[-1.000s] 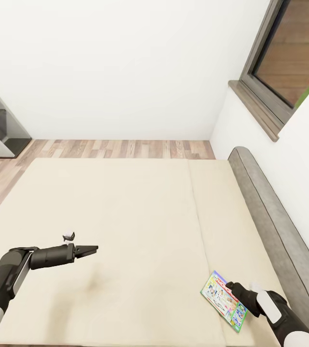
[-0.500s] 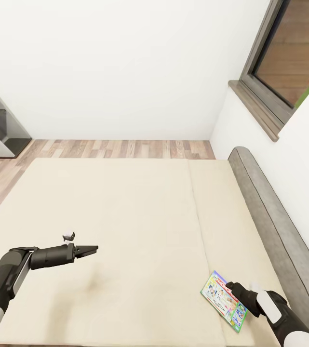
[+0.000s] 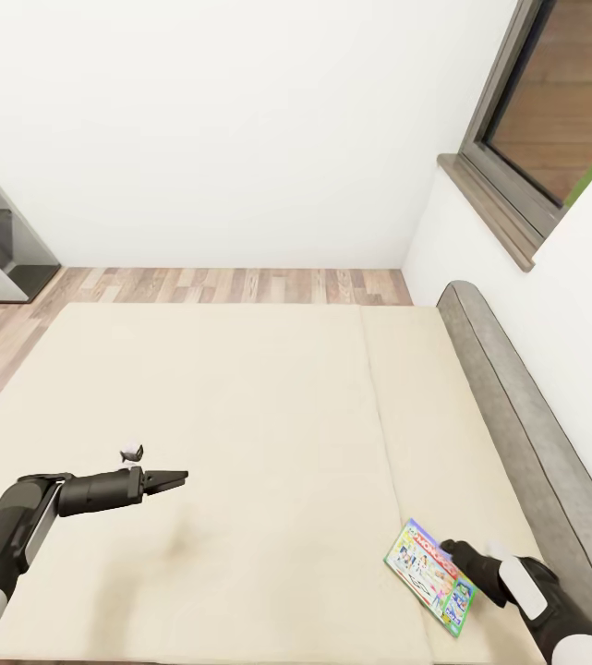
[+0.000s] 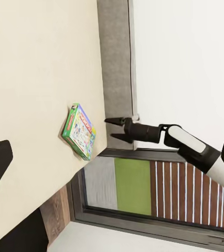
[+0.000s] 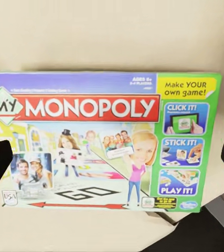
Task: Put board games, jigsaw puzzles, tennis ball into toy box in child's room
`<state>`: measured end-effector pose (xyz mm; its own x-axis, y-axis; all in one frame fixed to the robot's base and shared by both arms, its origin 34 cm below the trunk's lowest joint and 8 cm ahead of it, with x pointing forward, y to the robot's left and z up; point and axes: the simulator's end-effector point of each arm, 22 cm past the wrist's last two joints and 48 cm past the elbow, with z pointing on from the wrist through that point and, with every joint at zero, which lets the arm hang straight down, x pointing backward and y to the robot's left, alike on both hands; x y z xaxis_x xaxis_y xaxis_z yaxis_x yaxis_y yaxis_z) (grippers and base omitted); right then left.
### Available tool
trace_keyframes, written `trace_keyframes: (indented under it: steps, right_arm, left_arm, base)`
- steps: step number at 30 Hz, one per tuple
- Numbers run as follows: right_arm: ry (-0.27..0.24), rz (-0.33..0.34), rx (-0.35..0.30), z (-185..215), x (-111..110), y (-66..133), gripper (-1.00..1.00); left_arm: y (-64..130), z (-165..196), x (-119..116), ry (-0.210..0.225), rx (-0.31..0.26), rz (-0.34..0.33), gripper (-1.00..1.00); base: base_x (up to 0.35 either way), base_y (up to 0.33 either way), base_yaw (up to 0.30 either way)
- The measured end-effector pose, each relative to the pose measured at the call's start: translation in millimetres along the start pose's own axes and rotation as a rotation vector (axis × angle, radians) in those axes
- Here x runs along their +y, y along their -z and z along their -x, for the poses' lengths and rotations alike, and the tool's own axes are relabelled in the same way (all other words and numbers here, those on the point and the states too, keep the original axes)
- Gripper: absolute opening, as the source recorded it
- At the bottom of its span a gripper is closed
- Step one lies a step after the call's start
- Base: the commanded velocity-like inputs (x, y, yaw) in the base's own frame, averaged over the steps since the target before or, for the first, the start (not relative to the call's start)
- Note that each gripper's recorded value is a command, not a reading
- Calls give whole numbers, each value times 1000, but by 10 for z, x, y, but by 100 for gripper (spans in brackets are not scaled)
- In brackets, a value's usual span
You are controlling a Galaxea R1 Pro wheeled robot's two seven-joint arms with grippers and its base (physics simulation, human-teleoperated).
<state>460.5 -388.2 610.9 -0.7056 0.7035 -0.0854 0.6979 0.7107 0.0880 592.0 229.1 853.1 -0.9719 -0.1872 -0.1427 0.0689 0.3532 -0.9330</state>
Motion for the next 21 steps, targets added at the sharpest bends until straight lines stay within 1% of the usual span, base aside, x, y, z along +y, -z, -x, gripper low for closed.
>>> trace_keyframes:
  steps: [10,21]
  right_arm:
    - [2,-5,-13,76,-38,16,100]
    - [1,-7,-7,53,-46,2,100]
  left_arm:
    - [-26,-4,-9,1,0,-4,100]
    - [-46,-16,3,5,1,-6,100]
  base:
    - [0,0,0]
    - [0,0,0]
